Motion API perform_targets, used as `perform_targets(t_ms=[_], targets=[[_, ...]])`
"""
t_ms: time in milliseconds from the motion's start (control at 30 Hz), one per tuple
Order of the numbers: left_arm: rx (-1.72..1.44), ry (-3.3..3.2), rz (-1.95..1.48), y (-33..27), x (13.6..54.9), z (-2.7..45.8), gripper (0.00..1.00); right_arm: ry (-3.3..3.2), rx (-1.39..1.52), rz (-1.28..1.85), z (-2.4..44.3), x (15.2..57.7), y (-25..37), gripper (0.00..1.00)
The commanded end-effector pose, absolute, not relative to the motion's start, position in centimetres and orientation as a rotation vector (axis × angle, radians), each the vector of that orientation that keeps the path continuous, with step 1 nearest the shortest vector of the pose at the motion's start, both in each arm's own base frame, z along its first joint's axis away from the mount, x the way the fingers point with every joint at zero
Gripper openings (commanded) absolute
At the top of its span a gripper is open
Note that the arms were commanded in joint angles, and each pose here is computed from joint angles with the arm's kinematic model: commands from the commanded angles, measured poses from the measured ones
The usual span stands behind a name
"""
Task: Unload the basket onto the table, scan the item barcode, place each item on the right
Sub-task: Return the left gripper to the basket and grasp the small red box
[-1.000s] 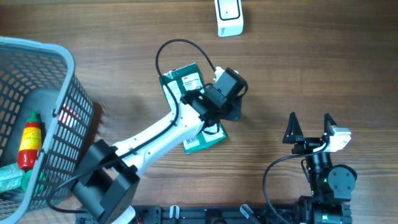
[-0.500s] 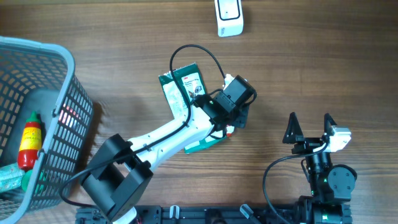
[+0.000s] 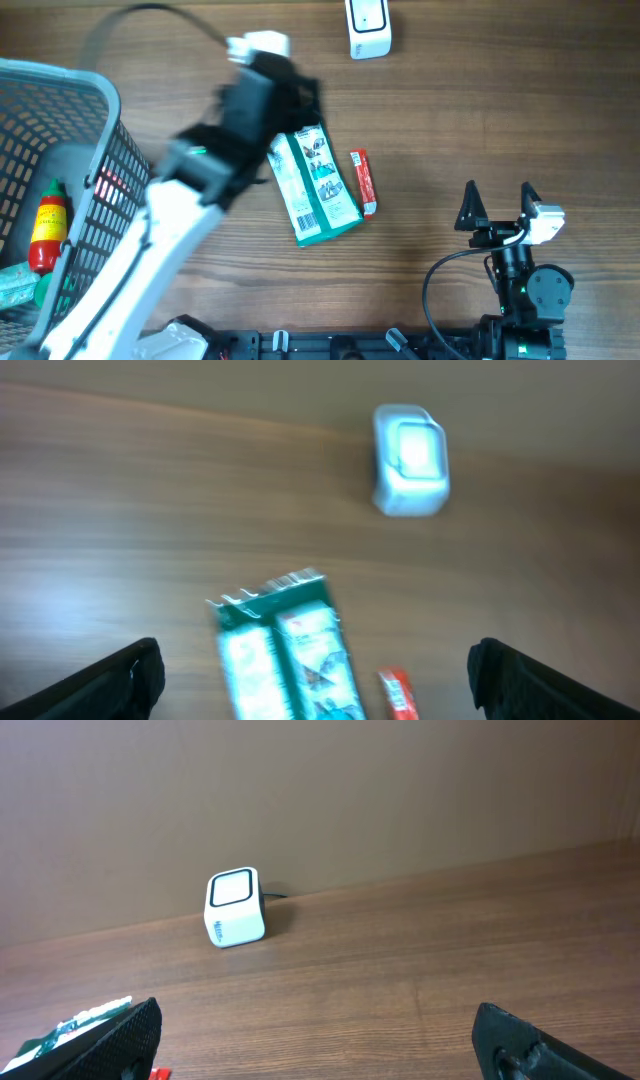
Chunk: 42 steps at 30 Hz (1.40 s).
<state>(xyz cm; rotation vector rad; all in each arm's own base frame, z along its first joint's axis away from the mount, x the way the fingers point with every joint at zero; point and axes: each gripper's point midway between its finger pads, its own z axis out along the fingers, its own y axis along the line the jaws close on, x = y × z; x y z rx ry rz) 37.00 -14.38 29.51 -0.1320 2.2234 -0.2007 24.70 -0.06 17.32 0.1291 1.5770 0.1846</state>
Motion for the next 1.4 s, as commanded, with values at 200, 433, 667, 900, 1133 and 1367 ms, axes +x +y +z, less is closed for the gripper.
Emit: perform_targets(t_ms=[200, 433, 667, 900, 1133, 1367], targets=[[-1.081, 1.954, -0.049, 8.9, 29.2, 33.3, 1.0, 1.567, 0.146, 0.185, 17.5, 24.7, -0.2, 1.0], [-1.878, 1.703, 0.026, 18.7, 20.7, 27.5, 1.0, 1.567, 0.146, 0.184, 17.5, 24.7, -0.2, 1.0], [-2.071, 1.724, -0.05, 22.5, 22.3, 22.5, 1.0, 1.567, 0.147, 0.184, 17.5, 24.7, -0.2, 1.0], [-1.902, 2.133, -0.069, 22.4, 26.8, 15.9, 0.91, 1.567, 0.146, 0.184, 17.5, 24.7, -0.2, 1.0], [-1.632, 2.509, -0.056, 20.1, 31.2, 8.9, 0.94, 1.567, 0.146, 0.185, 17.5, 24.7, -0.2, 1.0], [-1.614, 2.662, 0.124, 19.9, 31.3, 3.7, 0.93, 1.567, 0.146, 0.184, 17.5, 24.7, -0.2, 1.0]])
